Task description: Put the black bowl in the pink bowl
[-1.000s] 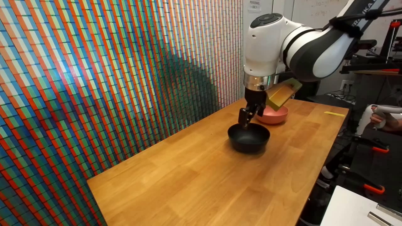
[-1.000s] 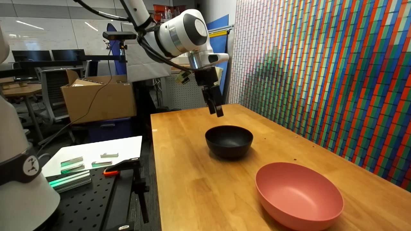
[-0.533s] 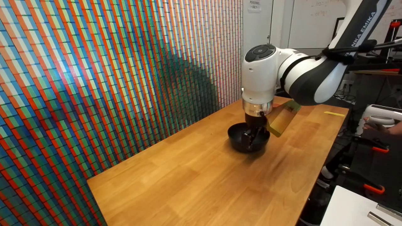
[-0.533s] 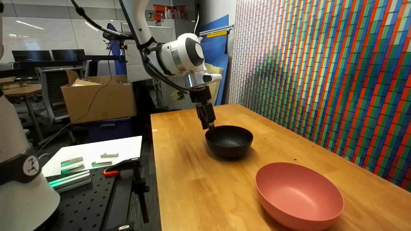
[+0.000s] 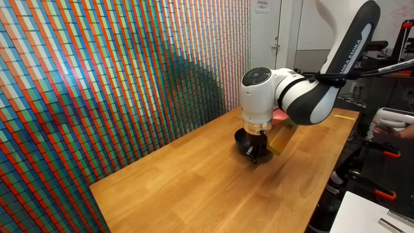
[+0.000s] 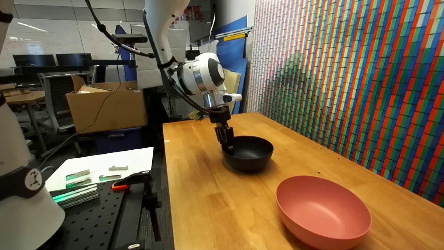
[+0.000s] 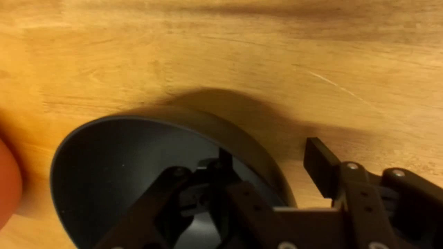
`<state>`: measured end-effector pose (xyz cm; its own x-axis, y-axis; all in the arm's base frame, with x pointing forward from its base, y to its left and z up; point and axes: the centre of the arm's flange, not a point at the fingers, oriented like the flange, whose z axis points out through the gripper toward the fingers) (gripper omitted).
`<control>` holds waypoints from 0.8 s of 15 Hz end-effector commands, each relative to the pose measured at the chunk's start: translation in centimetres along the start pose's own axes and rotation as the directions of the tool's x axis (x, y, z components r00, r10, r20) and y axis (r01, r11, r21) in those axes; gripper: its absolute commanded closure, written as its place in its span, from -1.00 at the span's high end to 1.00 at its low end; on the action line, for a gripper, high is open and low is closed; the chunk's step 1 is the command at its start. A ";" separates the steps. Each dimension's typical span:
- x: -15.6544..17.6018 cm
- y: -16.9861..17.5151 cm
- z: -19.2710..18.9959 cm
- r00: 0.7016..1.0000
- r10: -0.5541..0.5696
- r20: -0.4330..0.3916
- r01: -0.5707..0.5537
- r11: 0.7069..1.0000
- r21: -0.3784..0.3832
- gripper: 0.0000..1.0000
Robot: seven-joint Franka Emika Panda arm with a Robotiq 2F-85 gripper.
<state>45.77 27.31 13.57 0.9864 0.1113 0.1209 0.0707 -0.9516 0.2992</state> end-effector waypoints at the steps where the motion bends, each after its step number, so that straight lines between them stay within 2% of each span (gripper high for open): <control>1: 1.4 -0.8 0.6 0.999 0.009 -0.038 -0.009 1.000 0.003 -0.47; 4: 1.9 -0.6 -0.1 0.999 0.016 -0.051 -0.016 1.000 0.005 -0.91; 5: 2.1 -0.4 -0.3 0.998 0.019 -0.058 -0.019 1.000 0.005 -1.00; 7: 2.8 0.3 -1.0 0.997 0.032 -0.070 -0.031 1.000 0.001 -0.99; 8: 3.1 0.7 -1.3 0.996 0.035 -0.078 -0.035 0.999 0.002 -0.92; 12: 4.1 2.4 -2.3 0.996 0.052 -0.073 -0.052 0.999 0.001 -0.94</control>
<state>48.69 26.98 14.99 0.9800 0.0880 0.1785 0.0325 -0.9556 0.2927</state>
